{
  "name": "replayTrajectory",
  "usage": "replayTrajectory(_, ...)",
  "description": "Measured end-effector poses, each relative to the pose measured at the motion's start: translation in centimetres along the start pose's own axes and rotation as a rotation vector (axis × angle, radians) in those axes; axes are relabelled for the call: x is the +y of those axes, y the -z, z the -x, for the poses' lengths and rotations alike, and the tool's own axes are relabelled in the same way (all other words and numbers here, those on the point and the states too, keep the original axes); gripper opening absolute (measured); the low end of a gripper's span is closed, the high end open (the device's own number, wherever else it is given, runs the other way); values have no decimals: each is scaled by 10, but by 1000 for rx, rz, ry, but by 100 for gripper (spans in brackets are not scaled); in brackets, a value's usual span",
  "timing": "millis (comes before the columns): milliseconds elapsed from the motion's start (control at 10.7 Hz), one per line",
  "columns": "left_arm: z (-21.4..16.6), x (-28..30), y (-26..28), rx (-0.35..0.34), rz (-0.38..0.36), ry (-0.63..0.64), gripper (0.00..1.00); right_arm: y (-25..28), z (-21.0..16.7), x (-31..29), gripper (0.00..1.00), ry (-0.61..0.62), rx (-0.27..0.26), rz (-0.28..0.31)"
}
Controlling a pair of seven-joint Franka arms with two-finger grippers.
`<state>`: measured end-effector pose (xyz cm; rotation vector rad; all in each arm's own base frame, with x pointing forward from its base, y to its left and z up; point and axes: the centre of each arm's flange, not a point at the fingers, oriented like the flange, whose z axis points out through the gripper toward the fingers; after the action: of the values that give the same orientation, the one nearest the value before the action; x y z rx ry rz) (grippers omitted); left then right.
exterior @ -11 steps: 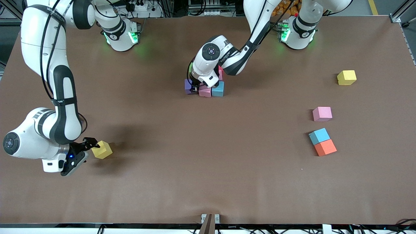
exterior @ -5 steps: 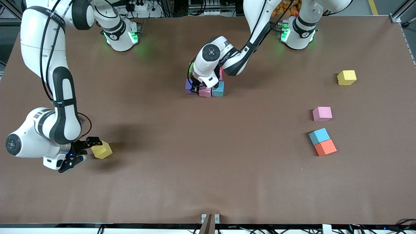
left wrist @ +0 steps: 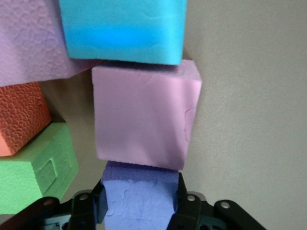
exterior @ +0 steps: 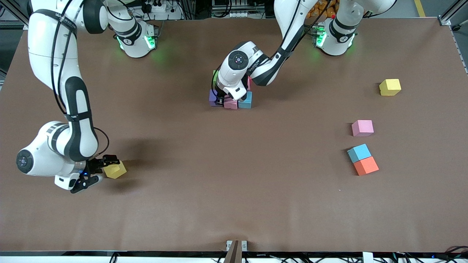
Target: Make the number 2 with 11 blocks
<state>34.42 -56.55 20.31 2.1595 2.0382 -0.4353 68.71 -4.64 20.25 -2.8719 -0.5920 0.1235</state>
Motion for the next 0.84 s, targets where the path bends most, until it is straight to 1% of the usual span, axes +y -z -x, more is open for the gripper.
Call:
replayTrajectory(187,-1,2,0,0,1,3,54,-4,-4,-8,100,8,1,4)
replayTrajectory(469,-2,2,0,2,1,5,54,-3,-5,-9,97,11,5,8)
replayTrajectory(656,-3,2,-3,4,-1,6,54,-2,-6,-10,67,14,10,12)
replayTrajectory(750,-4,2,-3,5,-2,6,54,0,-9,-13,61,21,14,14)
replayTrajectory(843,-4,2,-4,5,-2,6,54,2,-14,-21,61,35,16,17)
